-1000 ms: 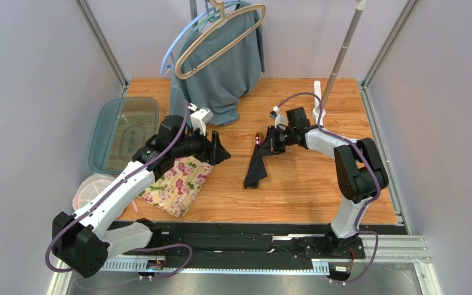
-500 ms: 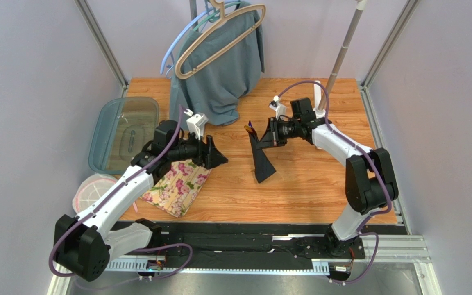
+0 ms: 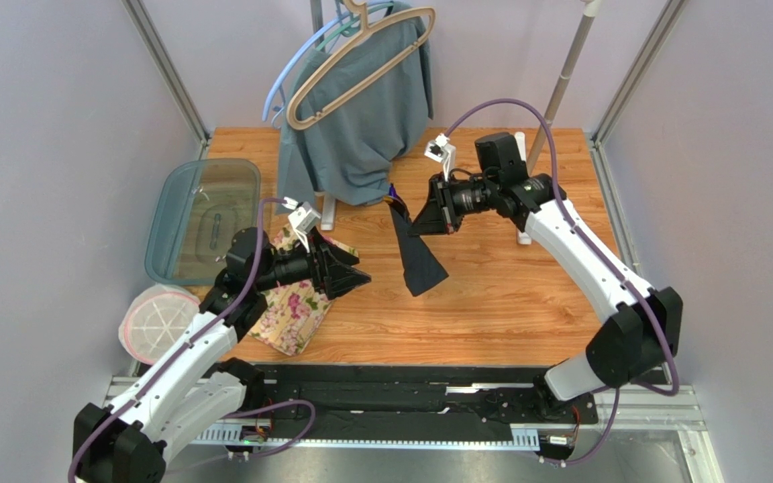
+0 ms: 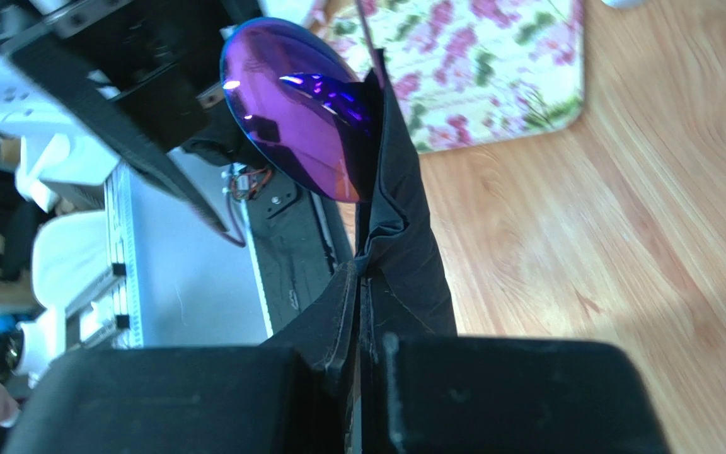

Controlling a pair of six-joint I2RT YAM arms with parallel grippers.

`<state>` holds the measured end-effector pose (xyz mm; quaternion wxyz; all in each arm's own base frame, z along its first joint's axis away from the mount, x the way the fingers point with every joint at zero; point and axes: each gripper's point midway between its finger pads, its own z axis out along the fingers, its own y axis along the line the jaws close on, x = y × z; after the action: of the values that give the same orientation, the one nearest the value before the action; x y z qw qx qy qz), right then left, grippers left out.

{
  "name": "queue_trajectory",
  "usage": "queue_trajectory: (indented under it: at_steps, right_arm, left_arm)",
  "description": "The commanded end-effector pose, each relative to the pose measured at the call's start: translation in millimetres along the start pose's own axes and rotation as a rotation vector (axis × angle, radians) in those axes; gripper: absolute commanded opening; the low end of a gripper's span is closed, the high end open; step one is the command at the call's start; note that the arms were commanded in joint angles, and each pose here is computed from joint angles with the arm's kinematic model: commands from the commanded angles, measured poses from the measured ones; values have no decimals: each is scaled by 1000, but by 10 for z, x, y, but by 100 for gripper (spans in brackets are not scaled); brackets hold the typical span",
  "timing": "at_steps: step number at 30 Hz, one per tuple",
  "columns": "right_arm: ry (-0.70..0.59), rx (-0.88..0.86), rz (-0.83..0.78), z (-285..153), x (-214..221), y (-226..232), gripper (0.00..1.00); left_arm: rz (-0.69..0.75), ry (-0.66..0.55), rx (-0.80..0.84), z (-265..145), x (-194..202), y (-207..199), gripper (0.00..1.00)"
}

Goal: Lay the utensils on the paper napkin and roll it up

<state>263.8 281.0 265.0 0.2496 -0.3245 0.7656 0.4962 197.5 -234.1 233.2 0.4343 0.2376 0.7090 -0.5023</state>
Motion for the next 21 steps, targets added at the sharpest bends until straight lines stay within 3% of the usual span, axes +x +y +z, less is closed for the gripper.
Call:
queue_trajectory:
  at_steps: [1,7,14,21]
  right_arm:
    - [-42,-100,-183,-173,-191,656,0]
    - [-52,-148,-273,-209,-198,1077,0]
    - [-39,-199,-379,-189,-103,1432,0]
    - [-16,-222,-459,-176,-6,1647,0]
  left_arm:
    - [75,-83,147,-29,-271,-323,81]
    - [213,-139,243,-61,-473,-540,82]
    - [223,-106,329,-40,-487,-681,83]
    - [299,-103,490,-67,-504,-1083,84]
